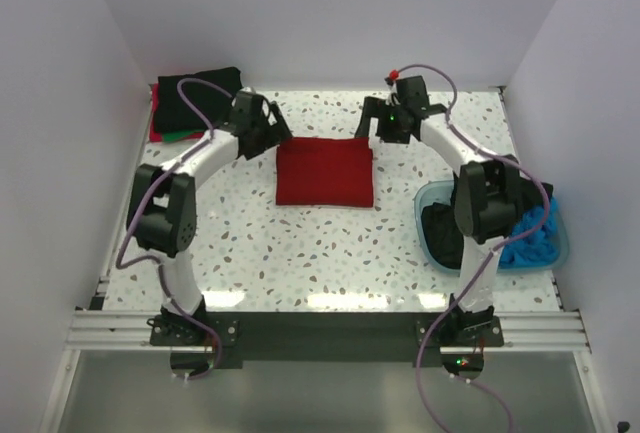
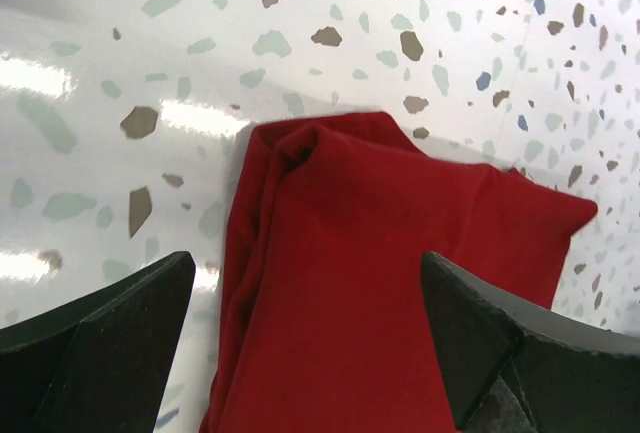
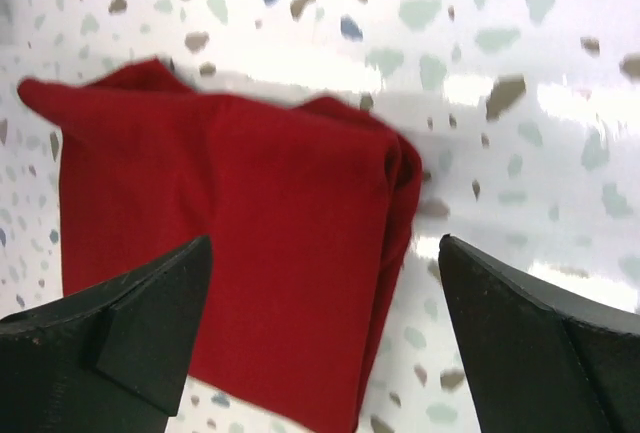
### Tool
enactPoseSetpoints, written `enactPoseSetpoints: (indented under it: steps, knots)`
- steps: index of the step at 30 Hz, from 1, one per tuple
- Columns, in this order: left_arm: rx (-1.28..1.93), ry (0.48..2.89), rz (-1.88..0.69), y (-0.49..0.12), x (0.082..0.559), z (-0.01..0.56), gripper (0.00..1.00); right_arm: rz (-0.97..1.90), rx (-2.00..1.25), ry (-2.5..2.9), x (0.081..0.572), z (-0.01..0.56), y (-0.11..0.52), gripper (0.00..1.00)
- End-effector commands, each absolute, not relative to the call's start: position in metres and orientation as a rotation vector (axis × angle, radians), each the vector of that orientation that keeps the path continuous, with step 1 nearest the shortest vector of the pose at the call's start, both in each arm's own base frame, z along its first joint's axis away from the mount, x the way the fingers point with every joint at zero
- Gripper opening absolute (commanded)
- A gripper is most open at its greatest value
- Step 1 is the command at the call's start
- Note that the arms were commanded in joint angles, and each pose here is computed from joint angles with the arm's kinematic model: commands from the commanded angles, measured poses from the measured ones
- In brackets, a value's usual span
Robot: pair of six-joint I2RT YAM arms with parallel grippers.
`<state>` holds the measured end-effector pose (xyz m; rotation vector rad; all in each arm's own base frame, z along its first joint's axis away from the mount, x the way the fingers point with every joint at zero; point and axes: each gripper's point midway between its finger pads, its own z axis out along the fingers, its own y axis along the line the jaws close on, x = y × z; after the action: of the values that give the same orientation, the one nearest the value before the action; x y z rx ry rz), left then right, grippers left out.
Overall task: Fold and stack the t-shirts
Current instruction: Fold the tshirt, then neatly place the folded tshirt to the corner
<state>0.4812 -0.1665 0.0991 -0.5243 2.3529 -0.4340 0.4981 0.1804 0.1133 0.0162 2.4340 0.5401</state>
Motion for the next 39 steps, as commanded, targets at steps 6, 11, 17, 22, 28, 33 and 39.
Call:
enactPoseSetpoints:
  steps: [6, 11, 17, 22, 28, 33, 39]
  knots:
    - [-0.426, 2.316, -0.439, -0.145, 0.421, 0.117, 1.0, 0.618, -0.17, 2.406, 0.414, 0.134, 0.216, 0.99]
    - [-0.307, 2.404, -0.487, -0.157, 0.411, 0.088, 1.0, 0.648, -0.139, 2.384, 0.373, 0.132, 0.22, 0.99]
    - [-0.184, 2.48, -0.472, -0.172, 0.428, 0.059, 1.0, 0.688, -0.116, 2.358, 0.324, 0.147, 0.206, 0.99]
    - [-0.148, 2.553, -0.286, -0.173, 0.439, 0.03, 0.98, 0.705, -0.095, 2.33, 0.291, 0.164, 0.192, 0.99]
    - [-0.101, 2.624, -0.05, -0.177, 0.43, 0.002, 0.78, 0.61, 0.016, 2.272, 0.268, 0.183, 0.161, 0.99]
    - [-0.09, 2.664, 0.073, -0.173, 0.422, -0.015, 0.44, 0.584, 0.026, 2.23, 0.261, 0.193, 0.151, 0.99]
    - [-0.012, 2.583, 0.288, -0.157, 0.45, -0.002, 0.0, 0.54, 0.001, 2.204, 0.262, 0.192, 0.145, 0.99]
